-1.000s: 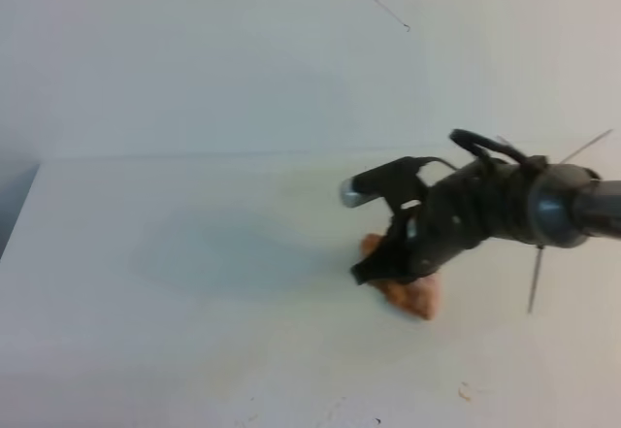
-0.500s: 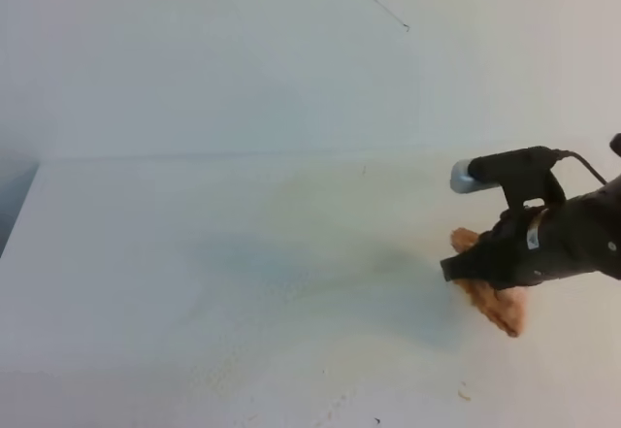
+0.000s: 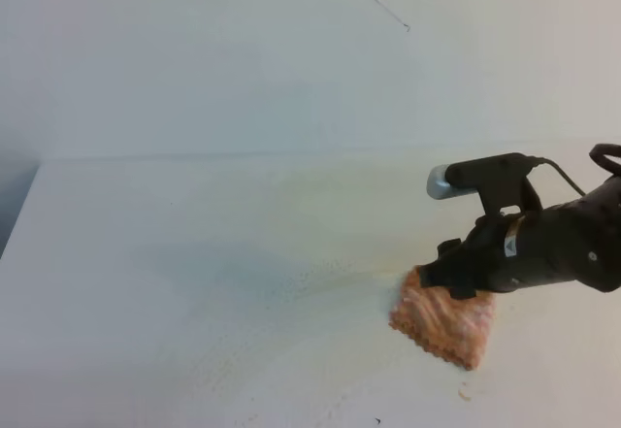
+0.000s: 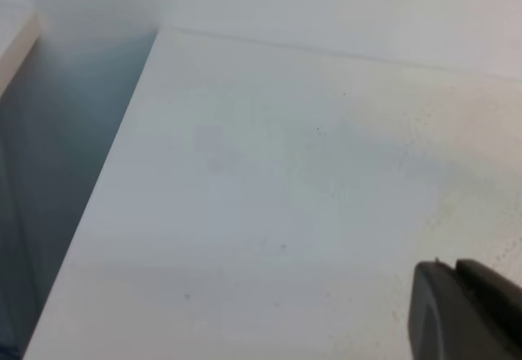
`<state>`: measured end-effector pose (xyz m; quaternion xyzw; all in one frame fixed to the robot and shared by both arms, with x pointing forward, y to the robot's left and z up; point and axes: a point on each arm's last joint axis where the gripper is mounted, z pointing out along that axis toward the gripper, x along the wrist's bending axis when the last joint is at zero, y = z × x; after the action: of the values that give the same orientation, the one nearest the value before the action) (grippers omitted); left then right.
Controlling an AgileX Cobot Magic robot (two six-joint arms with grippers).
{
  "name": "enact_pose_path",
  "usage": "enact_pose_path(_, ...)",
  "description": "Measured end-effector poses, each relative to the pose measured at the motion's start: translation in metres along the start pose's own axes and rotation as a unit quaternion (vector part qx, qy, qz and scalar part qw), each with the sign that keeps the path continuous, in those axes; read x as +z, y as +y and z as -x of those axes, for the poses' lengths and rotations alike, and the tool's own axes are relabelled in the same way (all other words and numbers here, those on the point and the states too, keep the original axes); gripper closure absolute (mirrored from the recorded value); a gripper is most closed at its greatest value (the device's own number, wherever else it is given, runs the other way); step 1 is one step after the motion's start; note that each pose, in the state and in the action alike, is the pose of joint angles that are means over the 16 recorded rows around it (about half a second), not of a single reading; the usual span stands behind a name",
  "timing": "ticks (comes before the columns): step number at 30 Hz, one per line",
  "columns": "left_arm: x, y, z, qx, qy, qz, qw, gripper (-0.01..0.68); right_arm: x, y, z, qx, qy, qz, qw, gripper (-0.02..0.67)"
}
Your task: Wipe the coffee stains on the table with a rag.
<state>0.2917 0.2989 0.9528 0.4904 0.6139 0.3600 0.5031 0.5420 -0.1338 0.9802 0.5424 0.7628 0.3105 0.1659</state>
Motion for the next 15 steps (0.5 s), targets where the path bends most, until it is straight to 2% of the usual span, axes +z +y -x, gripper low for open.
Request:
enact_pose_path(5, 0.000, -0.001, 0.000, 0.000, 0.000, 0.000, 1.000, 0.674, -0.045, 0.014, 0.001, -0.030, -0.008, 0.044, 0.999, 0.459)
enact_pose_path(9, 0.000, -0.001, 0.000, 0.000, 0.000, 0.000, 1.000, 0.674, -0.094, 0.019, 0.004, -0.050, -0.016, 0.091, 0.994, 0.534)
enact_pose_path(15, 0.000, -0.002, 0.000, 0.000, 0.000, -0.001, 1.000, 0.674, -0.167, -0.009, 0.014, -0.059, -0.029, 0.152, 0.986, 0.643)
